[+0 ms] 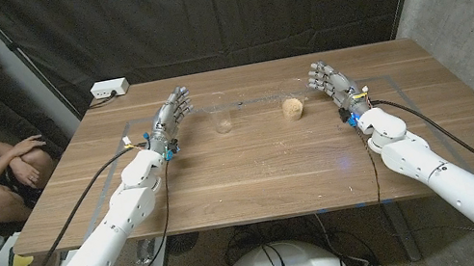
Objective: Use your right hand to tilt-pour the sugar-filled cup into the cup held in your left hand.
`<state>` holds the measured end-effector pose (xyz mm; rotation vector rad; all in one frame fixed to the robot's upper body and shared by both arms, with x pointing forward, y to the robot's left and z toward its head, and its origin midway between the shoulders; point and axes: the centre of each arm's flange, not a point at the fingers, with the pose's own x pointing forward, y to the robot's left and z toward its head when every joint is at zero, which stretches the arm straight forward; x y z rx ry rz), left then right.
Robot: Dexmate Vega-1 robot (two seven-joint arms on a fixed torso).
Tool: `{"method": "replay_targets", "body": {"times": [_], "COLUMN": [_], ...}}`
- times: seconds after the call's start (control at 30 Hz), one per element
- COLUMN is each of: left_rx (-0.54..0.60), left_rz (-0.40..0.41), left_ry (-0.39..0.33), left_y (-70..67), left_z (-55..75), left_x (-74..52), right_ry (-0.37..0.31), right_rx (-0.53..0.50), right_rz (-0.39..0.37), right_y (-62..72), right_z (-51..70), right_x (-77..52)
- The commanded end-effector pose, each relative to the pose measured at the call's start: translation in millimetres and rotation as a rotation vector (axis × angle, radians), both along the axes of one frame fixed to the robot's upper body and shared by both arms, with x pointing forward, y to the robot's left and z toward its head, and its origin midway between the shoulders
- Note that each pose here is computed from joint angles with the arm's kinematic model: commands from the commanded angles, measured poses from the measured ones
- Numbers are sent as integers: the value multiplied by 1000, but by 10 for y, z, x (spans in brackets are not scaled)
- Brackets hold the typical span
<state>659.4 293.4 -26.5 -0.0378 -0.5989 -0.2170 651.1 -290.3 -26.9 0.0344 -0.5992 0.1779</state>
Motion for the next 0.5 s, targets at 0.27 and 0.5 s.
{"method": "replay_targets", "body": {"times": [0.27, 0.5], "left_rx": [29, 44], "left_rz": [-17, -11], "left_ry": [-23, -18], "left_y": [139, 117], "left_z": [-7, -48], "left_x": [-63, -86], "right_ry": [-15, -4], "right_rx": [-47, -97], "right_rz": [0, 38], "right_y": [-11, -134], "right_z": [56, 77], "right_x": [-49, 33]}}
